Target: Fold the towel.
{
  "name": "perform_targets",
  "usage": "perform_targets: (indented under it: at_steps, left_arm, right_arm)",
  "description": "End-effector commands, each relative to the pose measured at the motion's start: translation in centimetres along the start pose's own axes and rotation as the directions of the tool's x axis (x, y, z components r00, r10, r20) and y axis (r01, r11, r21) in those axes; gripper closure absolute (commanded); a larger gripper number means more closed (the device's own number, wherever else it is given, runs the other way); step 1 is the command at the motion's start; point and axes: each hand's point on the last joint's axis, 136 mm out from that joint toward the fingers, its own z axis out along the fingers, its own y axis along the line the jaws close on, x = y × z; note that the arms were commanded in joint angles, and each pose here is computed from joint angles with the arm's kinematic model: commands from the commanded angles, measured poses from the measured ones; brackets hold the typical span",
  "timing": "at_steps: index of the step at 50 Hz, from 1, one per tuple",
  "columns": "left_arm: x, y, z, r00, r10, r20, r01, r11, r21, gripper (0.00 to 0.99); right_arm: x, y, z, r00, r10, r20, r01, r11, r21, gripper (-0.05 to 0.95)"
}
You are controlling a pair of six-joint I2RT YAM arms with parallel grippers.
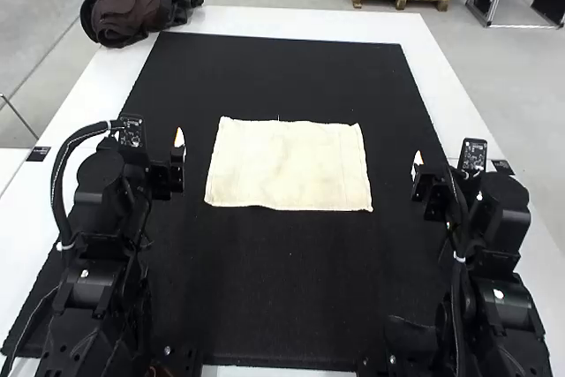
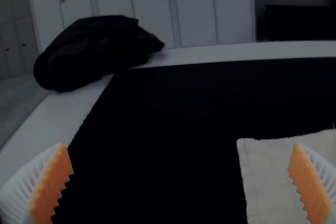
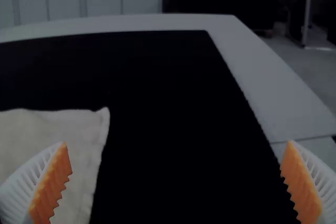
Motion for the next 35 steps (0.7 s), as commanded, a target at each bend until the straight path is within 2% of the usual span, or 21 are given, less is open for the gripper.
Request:
perform_targets:
  at_steps: [1, 35]
  left_arm:
    - [0.02, 0.08, -0.01, 1.0, -0.01, 0.003, 0.01, 0.9999, -0.008, 0.031]
    - [-0.1, 0.09, 0.0, 1.0, -0.011, 0.009, 0.011, 0.9999, -0.009, 0.03]
  right_arm:
    - [0.19, 0.02, 0.0, 1.0, 0.005, -0.001, -0.005, 1.0, -0.007, -0.02]
    - [0.19, 0.09, -0.01, 1.0, -0.007, -0.002, 0.007, 1.0, -0.01, -0.02]
